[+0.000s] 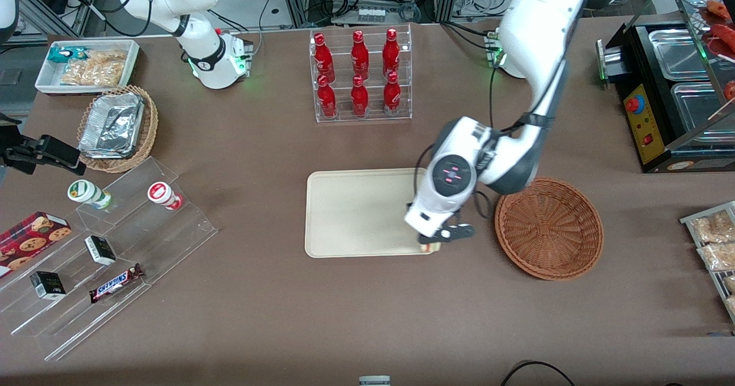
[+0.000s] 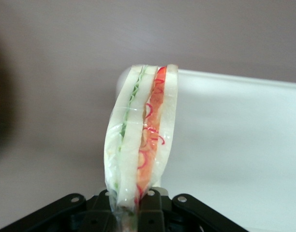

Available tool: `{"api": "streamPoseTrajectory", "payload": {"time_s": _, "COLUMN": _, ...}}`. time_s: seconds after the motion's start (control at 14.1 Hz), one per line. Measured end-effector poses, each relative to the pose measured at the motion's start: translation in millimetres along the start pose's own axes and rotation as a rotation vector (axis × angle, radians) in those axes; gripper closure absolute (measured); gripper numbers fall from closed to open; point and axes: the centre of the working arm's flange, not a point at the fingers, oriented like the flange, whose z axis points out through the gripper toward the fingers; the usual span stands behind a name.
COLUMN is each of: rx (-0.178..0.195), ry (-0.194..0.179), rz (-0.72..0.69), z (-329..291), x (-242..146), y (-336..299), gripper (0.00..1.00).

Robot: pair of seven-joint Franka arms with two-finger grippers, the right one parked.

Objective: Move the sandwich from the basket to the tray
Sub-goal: 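Lift the sandwich and carry it with the left gripper over the beige tray, then lower the sandwich onto the tray and open the left gripper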

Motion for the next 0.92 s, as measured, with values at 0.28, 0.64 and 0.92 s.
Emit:
{"api": "streamPoseTrajectory", "payload": {"time_s": 0.28, "rx": -0.025, "ry": 0.038, "rz": 0.054, "z": 32.1, "x": -49.5, "y": 68.0, "gripper": 0.85}}
{"api": "streamPoseTrajectory", "payload": {"time_s": 0.64, "rx": -0.03, "ry": 0.047, "rz": 0.071, "z": 55.1, "x": -80.1, "y": 99.0, "gripper": 0.85}}
{"api": "streamPoseTrajectory", "payload": {"time_s": 0.92, "rx": -0.046, "ry": 0.058, "rz": 0.014, "z": 70.6, "x": -87.1, "y": 109.2, "gripper": 0.85}}
